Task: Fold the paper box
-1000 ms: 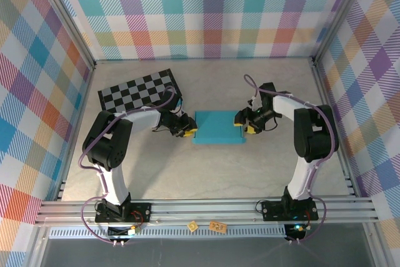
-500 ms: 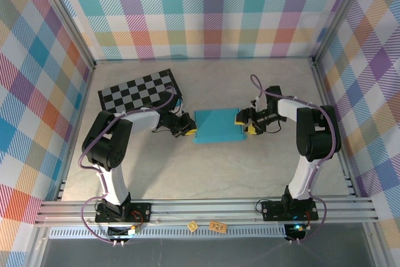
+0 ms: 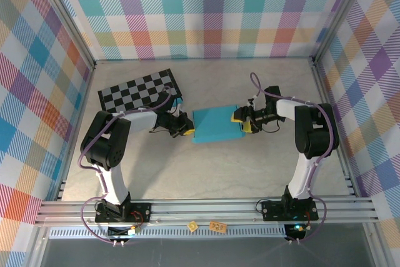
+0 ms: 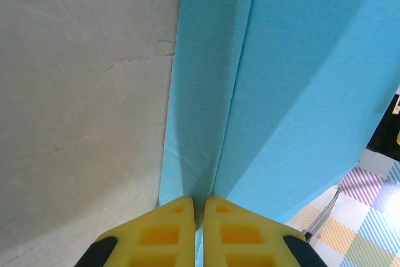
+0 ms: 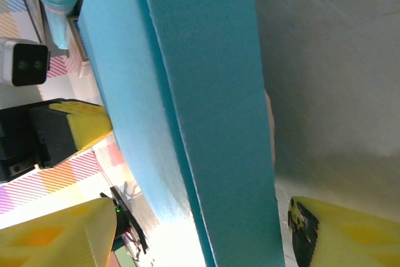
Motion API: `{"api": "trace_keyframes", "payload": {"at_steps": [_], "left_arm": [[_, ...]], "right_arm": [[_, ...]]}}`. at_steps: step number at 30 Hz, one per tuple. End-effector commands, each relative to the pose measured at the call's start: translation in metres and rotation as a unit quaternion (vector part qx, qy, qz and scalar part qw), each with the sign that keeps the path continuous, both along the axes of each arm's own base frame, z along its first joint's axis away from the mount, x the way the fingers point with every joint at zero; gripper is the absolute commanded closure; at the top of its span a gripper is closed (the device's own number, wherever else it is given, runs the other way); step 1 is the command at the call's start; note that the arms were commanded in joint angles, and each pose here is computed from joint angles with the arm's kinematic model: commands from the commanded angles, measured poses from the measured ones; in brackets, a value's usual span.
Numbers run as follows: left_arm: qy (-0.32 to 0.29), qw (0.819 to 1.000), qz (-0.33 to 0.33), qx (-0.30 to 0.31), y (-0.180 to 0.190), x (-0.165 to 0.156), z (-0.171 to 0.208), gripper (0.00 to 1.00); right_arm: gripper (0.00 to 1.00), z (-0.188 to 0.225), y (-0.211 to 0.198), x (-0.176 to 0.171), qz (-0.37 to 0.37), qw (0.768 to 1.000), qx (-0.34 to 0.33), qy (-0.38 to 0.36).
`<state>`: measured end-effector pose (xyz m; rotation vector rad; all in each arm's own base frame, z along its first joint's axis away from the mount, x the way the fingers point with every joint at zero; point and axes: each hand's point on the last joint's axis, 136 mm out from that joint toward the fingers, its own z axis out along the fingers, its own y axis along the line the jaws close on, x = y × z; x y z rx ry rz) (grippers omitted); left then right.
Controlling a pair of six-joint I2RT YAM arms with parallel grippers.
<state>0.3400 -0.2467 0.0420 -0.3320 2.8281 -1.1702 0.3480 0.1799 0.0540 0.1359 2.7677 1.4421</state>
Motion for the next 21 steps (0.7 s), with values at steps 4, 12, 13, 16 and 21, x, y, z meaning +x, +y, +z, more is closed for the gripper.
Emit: {"api": "trace_keyframes", "payload": {"at_steps": [4, 12, 13, 16, 21], "left_arm": [[0.064, 0.995, 0.023, 0.075, 0.032, -0.022, -0.046, 0.92], [0.054, 0.996, 0.031, 0.058, 0.027, -0.013, -0.036, 0.92], [0.053, 0.997, 0.034, 0.051, 0.025, -0.012, -0.034, 0.92], [0.036, 0.998, 0.043, 0.038, 0.022, -0.003, -0.019, 0.86], [-0.049, 0.997, 0.048, 0.023, 0.018, 0.022, 0.039, 0.61]], "right_arm": [[0.29, 0.014, 0.016, 0.002, 0.015, 0.998, 0.061, -0.01], [0.36, 0.016, 0.034, -0.001, 0.02, 0.996, 0.091, 0.002], [0.38, 0.015, 0.036, -0.002, 0.02, 0.996, 0.091, 0.005], [0.44, 0.013, 0.037, -0.001, 0.004, 0.996, 0.091, 0.017], [0.54, 0.019, 0.033, 0.005, -0.028, 0.996, 0.067, 0.058]]}}
